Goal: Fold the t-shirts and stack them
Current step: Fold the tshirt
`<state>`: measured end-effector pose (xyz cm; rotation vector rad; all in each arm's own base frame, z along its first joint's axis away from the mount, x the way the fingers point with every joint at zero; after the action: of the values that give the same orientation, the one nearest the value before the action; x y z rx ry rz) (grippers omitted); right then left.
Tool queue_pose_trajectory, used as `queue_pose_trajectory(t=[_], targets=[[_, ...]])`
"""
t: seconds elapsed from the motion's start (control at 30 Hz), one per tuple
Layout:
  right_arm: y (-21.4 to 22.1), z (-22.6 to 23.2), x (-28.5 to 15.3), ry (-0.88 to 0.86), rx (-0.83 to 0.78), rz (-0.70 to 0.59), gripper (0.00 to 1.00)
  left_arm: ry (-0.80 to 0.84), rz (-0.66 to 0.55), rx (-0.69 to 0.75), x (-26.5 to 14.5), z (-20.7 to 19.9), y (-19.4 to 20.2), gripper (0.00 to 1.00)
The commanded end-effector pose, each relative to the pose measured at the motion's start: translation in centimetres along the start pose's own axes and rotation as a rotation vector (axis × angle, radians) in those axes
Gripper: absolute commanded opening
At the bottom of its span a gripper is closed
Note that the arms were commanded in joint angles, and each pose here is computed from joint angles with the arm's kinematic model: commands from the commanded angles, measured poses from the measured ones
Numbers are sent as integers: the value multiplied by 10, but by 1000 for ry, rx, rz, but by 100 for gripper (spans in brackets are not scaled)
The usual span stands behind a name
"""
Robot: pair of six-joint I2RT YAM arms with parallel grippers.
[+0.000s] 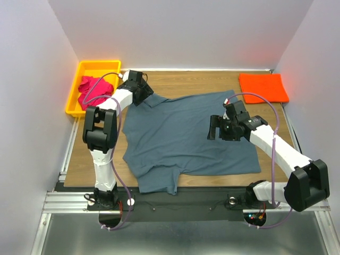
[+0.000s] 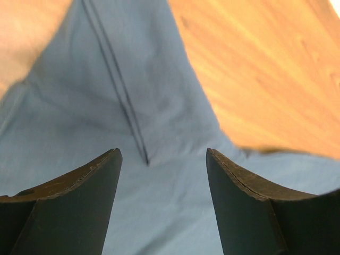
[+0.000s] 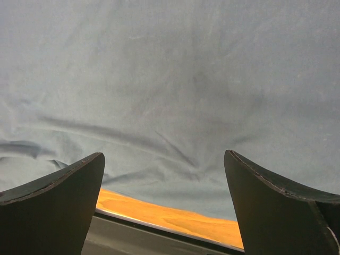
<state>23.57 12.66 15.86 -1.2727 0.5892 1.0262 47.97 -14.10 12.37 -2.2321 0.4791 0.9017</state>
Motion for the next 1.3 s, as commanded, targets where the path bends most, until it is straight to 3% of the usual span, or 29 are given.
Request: queue_pose_trajectory(t=[0.0,0.5,1.27], targets=[[-6,2,-1,-3,-26,-52,100,20,-65,-34,-1,-20,-23,76],[-6,0,1,3,-38,-54,100,-27,-35,-23,33,-5,-13,76],[-5,-1,5,7,-50,-50,100,19,-36,-4,48,-16,-16,71]])
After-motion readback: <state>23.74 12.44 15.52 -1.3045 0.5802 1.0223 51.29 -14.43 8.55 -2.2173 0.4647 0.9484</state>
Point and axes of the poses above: each gripper's point midway between its finger pads, its own x axis out along the fingers, its own z axis along the line the jaws close on, y = z × x, the point moved 5 cm from there along -x, back along the fingers, and after that the axes turned 7 degrees about -x, right-handed, at the moved point
